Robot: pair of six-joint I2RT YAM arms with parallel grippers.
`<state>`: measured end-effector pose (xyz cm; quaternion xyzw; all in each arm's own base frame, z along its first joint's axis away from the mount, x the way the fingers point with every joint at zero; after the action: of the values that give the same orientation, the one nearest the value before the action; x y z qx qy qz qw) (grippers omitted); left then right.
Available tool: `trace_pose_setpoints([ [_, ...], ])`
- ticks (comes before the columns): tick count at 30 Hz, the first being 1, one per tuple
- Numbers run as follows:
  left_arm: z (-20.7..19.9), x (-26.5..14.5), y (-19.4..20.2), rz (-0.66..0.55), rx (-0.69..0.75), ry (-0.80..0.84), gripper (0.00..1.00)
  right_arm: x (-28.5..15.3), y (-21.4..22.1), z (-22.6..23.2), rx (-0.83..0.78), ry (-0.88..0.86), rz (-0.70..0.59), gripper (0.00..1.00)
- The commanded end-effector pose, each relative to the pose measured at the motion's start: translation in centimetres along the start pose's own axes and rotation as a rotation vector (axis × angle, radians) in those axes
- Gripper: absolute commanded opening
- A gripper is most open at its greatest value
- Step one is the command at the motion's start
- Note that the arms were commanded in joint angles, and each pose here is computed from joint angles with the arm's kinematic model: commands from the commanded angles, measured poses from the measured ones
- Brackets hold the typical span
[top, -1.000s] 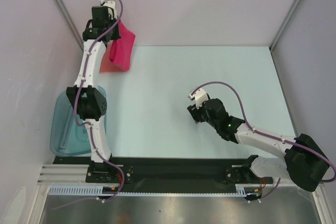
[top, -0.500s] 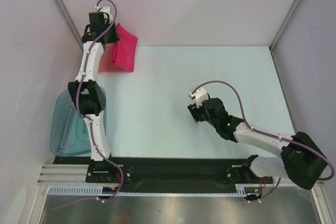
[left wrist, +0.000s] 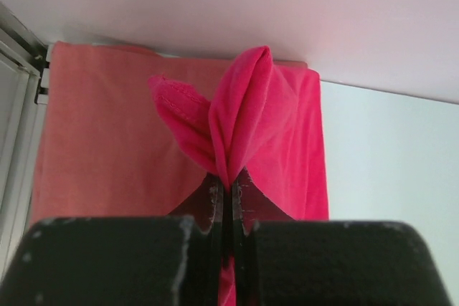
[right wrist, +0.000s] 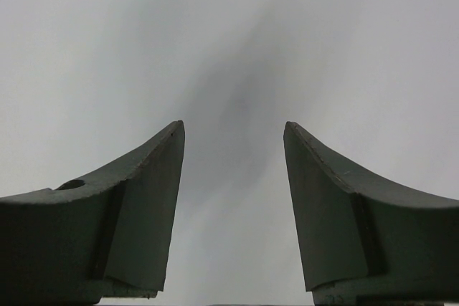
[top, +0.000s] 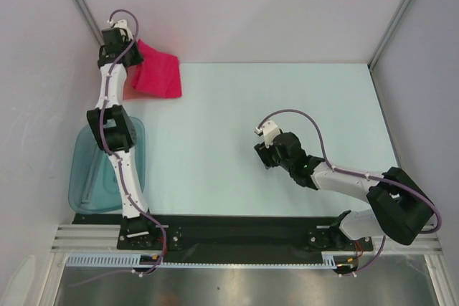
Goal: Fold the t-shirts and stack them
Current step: Neatly place the folded tshirt to the corner, then reset both grippers
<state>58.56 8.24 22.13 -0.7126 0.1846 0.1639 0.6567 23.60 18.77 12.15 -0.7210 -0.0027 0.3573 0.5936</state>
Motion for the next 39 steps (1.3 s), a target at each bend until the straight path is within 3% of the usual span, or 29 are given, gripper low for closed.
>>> trace_pose_setpoints([
  [1, 1.0, -0.5, -4.6, -0.198, 0.065, 0.012, 0.0, 0.2, -3.1, 0.5, 0.036, -0.023, -0.085, 0.62],
  [18, 5.6, 2.1, -2.3, -0.226, -0.014, -0.06, 0.01, 0.4, -4.5, 1.4, 0.059, -0.048, -0.08, 0.61],
  [21, 6.9, 2.2, -1.9, -0.222, -0.044, -0.13, 0.21, 0.8, -4.2, 1.7, 0.064, -0.057, -0.068, 0.61],
  [23, 8.3, 2.0, -1.7, -0.216, -0.08, -0.251, 0.48, 0.9, -4.1, 1.9, 0.078, -0.06, -0.066, 0.61],
  [26, 9.2, 0.4, -2.7, -0.232, -0.139, -0.401, 0.56, 0.9, -4.1, 2.2, 0.139, -0.065, -0.06, 0.62],
  [27, 8.9, 0.0, -3.2, -0.244, -0.153, -0.398, 0.74, 0.7, -4.2, 2.3, 0.157, -0.07, -0.064, 0.63],
  [33, 3.5, -4.4, -7.5, -0.313, -0.184, -0.281, 0.76, -1.4, -4.1, 3.3, 0.368, -0.123, -0.125, 0.63],
  [34, 1.3, -3.8, -6.0, -0.261, -0.198, -0.238, 0.76, -2.0, -3.7, 3.2, 0.41, -0.114, -0.138, 0.64],
  [36, -2.1, -6.2, -6.7, -0.262, -0.208, -0.159, 0.77, -2.6, -3.3, 3.2, 0.562, -0.095, -0.151, 0.66],
  [37, -4.8, -5.3, -3.8, -0.188, -0.205, -0.119, 0.77, -2.8, -3.1, 2.9, 0.615, -0.088, -0.152, 0.66],
  [39, -8.9, -8.1, -3.5, -0.181, -0.205, 0.011, 0.77, -3.3, -1.7, 2.5, 0.695, -0.054, -0.116, 0.68],
])
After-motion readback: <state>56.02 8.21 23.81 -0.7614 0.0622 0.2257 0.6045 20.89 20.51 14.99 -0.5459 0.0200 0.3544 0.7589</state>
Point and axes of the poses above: each gripper's point midway between its finger pads, its own x axis out along the fingers, its own z axis along the line the jaws close on, y = z × x, the point moved 8 cm from there along -x, back along the fingers, and after that the axes turned 8 degrees about x, right-handed, at the moved point
